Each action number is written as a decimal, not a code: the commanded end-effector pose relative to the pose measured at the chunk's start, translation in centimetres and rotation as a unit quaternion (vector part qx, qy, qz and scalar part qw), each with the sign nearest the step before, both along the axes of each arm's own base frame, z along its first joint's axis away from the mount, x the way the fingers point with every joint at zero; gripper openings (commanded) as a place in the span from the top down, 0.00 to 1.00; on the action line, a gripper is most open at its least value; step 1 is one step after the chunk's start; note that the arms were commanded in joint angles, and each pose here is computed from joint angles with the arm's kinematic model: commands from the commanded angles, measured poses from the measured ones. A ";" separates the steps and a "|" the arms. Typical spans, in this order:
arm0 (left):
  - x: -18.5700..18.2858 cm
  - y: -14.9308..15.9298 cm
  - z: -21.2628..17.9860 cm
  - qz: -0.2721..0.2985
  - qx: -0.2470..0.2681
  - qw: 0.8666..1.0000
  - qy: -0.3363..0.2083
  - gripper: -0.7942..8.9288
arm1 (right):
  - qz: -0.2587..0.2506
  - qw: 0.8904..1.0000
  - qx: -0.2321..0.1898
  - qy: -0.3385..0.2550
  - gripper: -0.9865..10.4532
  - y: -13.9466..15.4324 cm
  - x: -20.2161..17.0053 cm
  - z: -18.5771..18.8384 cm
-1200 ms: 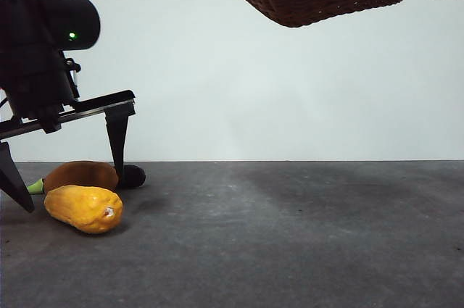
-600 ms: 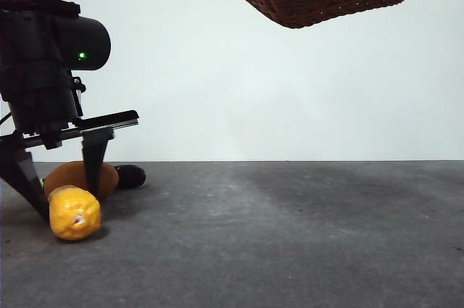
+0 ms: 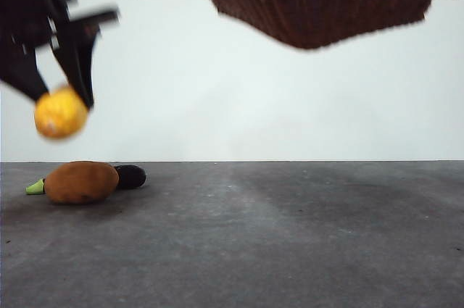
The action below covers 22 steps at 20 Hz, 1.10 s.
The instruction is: Help me put the vegetables on the table into the basket
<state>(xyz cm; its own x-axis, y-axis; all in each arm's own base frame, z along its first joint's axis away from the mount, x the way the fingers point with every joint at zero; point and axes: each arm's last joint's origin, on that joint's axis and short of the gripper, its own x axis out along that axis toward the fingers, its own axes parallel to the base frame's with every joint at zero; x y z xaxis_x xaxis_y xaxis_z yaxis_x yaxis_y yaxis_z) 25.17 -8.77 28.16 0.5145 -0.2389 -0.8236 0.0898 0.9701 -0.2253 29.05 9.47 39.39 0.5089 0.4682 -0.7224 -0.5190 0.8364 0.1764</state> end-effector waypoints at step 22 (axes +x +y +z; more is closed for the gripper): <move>-2.4 -12.2 -1.4 -0.207 -0.166 0.964 -0.001 0.93 | -0.051 0.986 0.128 0.092 0.92 7.4 -1.0 -14.4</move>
